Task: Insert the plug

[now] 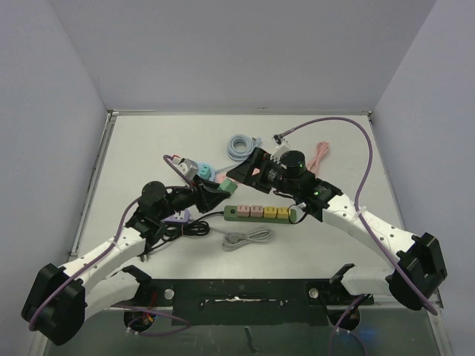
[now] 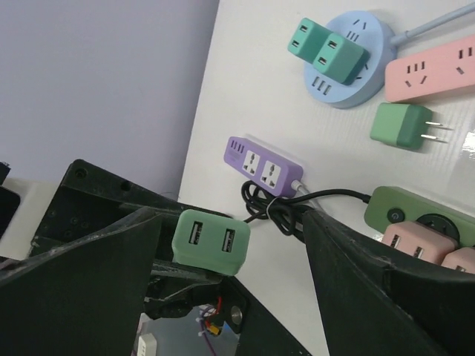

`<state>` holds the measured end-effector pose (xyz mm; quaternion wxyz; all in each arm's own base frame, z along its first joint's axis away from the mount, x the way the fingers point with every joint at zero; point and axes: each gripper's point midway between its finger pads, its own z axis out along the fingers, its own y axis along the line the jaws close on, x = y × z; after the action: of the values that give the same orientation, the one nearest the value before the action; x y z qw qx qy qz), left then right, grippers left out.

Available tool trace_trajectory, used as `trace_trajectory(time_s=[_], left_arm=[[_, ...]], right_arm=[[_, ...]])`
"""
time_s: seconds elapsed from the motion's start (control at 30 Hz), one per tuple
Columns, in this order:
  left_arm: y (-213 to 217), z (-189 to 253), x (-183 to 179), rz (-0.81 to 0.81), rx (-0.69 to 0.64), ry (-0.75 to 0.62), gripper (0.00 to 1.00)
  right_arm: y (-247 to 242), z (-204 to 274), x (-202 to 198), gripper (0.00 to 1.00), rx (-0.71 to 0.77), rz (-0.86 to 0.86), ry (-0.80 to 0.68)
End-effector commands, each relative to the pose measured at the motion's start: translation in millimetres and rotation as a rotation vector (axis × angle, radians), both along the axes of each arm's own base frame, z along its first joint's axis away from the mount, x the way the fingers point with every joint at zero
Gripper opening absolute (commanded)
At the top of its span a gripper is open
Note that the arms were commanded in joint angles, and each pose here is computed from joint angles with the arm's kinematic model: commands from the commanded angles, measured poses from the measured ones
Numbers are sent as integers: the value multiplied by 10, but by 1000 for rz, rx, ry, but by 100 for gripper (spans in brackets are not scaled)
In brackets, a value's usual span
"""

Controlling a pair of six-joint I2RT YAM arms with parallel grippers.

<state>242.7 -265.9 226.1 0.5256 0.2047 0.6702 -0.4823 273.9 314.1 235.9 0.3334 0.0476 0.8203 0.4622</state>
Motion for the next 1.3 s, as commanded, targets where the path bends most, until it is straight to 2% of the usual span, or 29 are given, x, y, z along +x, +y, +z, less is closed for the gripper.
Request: trace_trajectory(time_s=[0.0, 0.27, 0.5, 0.8, 0.9, 1.0, 1.07, 1.13, 1.17, 1.27], left_arm=[[-59, 439, -134, -109, 45, -310, 0], [-45, 500, -191, -151, 134, -400, 0], [-68, 476, -274, -202, 156, -425, 0], [-74, 504, -242, -204, 185, -442, 0], [-68, 486, -241, -202, 189, -438, 0], [-54, 467, -224, -186, 194, -425, 1], [-20, 466, -176, -142, 192, -402, 15], [50, 456, -91, -66, 195, -365, 37], [101, 429, -37, -19, 203, -337, 44], [329, 296, 133, 151, 256, -234, 54]], right_arm=[[27, 328, -145, 78, 108, 51, -30], [62, 361, -339, 74, 163, 121, -6], [77, 348, -389, 63, 184, 139, -11], [192, 392, -484, 61, 234, 217, -2], [207, 377, -483, 53, 236, 223, 0], [199, 343, -441, 40, 222, 207, -7], [188, 307, -403, 34, 203, 195, -13], [156, 257, -320, 31, 157, 166, -33], [117, 203, -266, 30, 108, 146, -42], [-39, 37, -44, 29, -39, 71, -83]])
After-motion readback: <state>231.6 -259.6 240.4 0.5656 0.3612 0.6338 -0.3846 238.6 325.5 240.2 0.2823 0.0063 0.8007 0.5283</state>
